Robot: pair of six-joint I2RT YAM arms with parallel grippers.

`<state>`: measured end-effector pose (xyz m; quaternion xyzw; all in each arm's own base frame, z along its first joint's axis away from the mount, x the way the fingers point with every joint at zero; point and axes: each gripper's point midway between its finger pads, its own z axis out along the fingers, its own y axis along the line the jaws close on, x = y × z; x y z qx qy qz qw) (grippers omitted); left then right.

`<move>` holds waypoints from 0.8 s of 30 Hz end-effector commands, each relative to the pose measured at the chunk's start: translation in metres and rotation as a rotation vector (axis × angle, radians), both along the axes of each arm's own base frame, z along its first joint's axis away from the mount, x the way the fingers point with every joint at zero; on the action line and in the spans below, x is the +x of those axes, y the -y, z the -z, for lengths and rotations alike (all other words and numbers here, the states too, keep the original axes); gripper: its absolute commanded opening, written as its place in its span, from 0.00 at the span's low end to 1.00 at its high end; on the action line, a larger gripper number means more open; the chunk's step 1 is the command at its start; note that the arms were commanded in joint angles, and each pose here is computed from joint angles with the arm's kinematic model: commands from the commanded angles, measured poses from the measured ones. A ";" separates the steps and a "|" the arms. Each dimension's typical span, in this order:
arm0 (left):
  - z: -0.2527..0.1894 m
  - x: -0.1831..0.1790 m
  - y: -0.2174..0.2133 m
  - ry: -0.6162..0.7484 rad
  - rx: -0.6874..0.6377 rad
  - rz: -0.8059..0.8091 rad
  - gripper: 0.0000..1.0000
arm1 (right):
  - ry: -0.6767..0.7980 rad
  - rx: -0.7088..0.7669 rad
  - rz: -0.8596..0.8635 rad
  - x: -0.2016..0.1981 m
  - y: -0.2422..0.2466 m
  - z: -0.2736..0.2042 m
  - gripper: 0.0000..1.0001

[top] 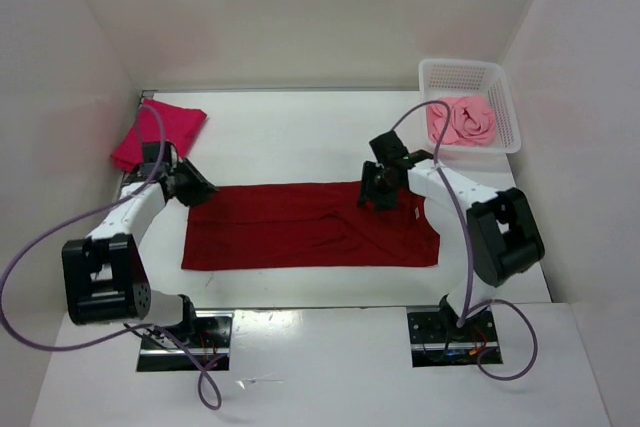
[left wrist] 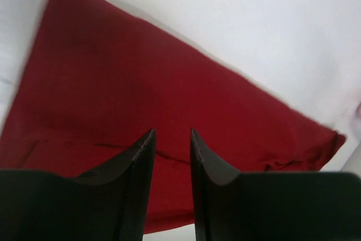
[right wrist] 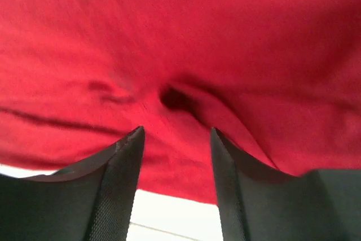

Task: Fold and stack the t-shirts
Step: Fold the other side of the tshirt into a rectangle

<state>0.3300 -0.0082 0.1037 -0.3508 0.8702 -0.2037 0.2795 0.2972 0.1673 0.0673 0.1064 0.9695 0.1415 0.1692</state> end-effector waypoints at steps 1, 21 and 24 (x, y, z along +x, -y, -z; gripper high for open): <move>0.010 0.018 0.022 -0.002 -0.005 0.053 0.38 | 0.191 -0.036 -0.025 0.051 -0.019 -0.020 0.57; 0.030 0.009 0.075 -0.036 -0.005 0.164 0.35 | 0.042 -0.112 -0.144 0.013 -0.037 0.014 0.03; 0.030 0.009 0.075 -0.036 -0.005 0.164 0.35 | -0.001 -0.065 -0.205 -0.015 -0.047 0.008 0.00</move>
